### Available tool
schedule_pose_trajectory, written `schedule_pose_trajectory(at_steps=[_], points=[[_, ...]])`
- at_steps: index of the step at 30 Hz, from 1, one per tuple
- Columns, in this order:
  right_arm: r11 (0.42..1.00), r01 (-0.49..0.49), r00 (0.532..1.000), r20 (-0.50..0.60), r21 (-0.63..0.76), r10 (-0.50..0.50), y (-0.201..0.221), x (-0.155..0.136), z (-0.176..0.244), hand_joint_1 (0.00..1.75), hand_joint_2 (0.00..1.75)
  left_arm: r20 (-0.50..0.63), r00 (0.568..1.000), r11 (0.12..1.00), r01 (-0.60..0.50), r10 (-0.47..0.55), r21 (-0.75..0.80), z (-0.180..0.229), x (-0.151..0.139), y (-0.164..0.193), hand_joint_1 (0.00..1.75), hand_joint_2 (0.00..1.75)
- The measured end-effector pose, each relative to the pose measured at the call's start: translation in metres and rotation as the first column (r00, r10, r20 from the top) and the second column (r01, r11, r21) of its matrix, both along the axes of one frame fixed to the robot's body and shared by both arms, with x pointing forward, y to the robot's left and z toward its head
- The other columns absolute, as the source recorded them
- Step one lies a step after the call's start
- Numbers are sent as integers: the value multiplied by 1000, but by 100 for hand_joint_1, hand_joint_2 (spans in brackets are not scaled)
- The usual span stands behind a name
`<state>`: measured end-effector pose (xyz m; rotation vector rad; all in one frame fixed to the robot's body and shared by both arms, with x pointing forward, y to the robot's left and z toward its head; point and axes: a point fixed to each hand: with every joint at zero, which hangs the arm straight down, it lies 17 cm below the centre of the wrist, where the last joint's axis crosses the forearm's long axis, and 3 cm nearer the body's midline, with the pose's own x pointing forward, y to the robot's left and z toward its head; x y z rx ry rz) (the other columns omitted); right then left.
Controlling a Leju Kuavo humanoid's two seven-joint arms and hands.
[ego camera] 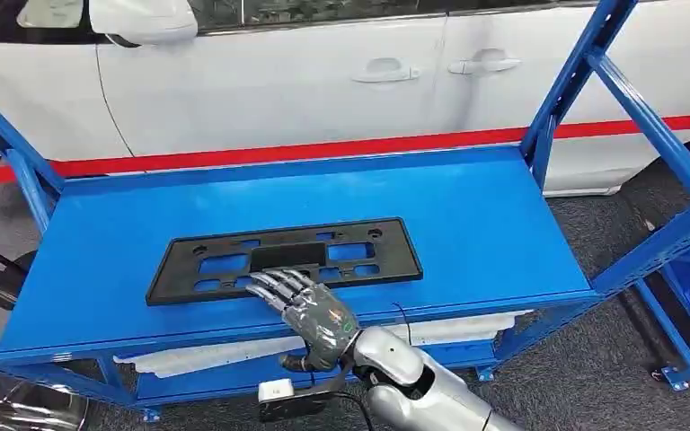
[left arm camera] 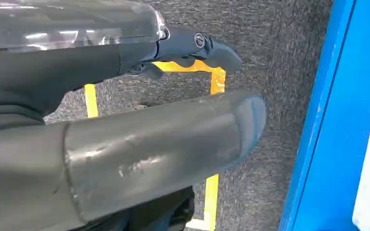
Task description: Take the parts from the cabinet and place them on the table.
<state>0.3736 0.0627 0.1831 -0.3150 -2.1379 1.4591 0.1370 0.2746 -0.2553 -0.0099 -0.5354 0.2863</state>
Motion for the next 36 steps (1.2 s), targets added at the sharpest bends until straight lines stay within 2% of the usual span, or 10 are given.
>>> schedule_pose_trajectory(at_steps=[2, 5, 9, 12, 16, 21, 29, 36], points=[[1000, 29, 994, 103, 7, -29, 8, -1, 16, 0, 175, 0, 1000, 1000, -2, 2, 1, 0, 1, -1, 0, 0], [997, 69, 977, 200, 29, -73, 16, -4, 33, 0, 175, -6, 1000, 1000, 12, -12, 8, -1, -1, -2, 0, 0], [984, 177, 942, 288, 4, -171, 26, 20, 51, 0, 175, -6, 999, 999, 51, -51, 10, 0, 1, -5, 0, 0], [972, 231, 916, 347, -46, -201, 26, 34, 39, 0, 175, -22, 997, 997, 74, -74, 13, -2, -3, -6, 0, 0], [956, 277, 886, 409, -93, -217, 34, 43, 29, 0, 175, -129, 985, 992, 123, -118, 30, -11, -19, -4, 0, 0], [948, 284, 889, 410, -145, -204, 48, 47, 19, 0, 175, -202, 968, 987, 159, -149, 33, -16, -33, -4, 0, 0], [920, 296, 911, 365, -258, -191, 54, 59, -8, 0, 175, -199, 963, 981, 190, -180, 32, -16, -31, -6, 0, 0], [917, 298, 908, 374, -265, -187, 59, 63, -3, 0, 175, -195, 963, 981, 193, -184, 27, -16, -30, -9, 0, 0]])
